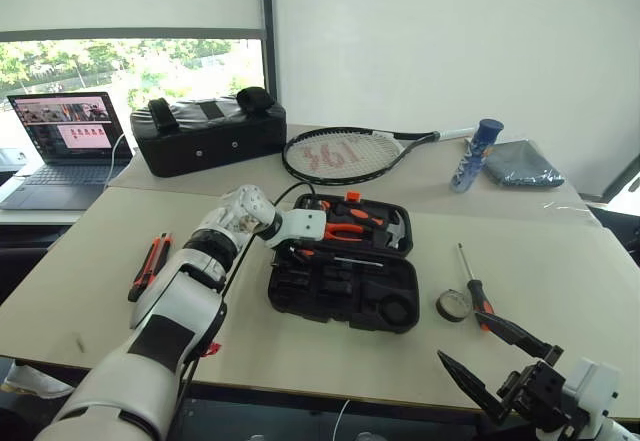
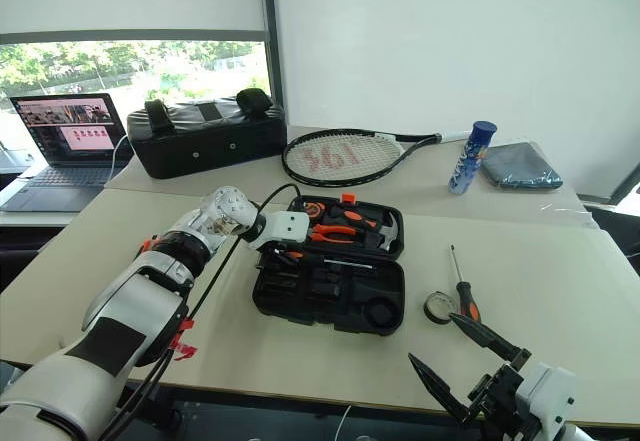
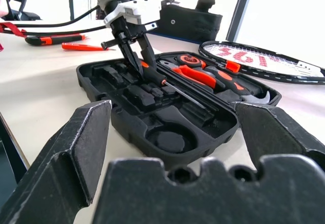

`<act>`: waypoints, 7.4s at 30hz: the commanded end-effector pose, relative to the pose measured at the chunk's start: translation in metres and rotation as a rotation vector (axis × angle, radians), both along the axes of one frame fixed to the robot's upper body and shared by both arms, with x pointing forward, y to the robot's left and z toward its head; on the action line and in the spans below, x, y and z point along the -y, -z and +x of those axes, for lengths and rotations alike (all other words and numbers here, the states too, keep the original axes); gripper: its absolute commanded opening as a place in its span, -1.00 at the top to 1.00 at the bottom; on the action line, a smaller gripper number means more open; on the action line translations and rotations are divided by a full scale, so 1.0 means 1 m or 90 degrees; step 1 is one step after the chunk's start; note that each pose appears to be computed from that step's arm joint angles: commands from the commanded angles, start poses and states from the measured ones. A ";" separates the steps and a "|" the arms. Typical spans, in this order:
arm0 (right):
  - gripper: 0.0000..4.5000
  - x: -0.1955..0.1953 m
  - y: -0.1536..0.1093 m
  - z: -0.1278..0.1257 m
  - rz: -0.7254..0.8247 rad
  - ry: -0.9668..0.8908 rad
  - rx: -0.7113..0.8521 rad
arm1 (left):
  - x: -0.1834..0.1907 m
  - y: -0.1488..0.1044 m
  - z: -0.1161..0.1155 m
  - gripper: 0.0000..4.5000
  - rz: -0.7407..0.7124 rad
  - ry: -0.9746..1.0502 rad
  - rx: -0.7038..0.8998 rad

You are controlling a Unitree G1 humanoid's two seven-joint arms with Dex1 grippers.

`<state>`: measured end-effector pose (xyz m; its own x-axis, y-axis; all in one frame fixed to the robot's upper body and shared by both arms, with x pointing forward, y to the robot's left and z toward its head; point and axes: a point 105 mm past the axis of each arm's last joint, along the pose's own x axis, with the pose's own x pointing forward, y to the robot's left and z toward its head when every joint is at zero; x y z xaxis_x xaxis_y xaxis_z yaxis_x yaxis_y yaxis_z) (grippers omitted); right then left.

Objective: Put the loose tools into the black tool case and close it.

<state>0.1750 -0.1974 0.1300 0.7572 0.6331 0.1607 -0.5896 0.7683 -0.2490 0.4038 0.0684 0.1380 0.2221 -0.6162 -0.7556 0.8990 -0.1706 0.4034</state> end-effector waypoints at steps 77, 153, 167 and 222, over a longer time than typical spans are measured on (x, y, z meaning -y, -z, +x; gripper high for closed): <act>-1.00 -0.023 -0.024 0.042 -0.006 -0.174 0.055 | -0.273 0.018 -0.179 -0.97 -0.565 -0.724 0.115; -1.00 0.083 -0.004 0.129 -0.038 0.361 -0.576 | -0.111 -0.017 -0.135 -0.97 -0.497 -0.083 -0.063; 0.39 0.103 0.020 0.142 -0.116 0.416 -0.661 | -0.109 -0.020 -0.143 -1.00 -0.510 -0.100 -0.048; 0.62 -0.101 -0.024 0.176 -0.646 -0.254 -0.325 | -0.117 0.008 -0.154 -1.00 -0.562 -0.204 -0.058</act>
<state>0.3556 -0.1031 0.1466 0.3201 0.4827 -0.8152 -0.9461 0.1182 -0.3015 0.2521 0.1886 0.1230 0.4528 -0.8880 -0.0799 0.8851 0.4368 0.1608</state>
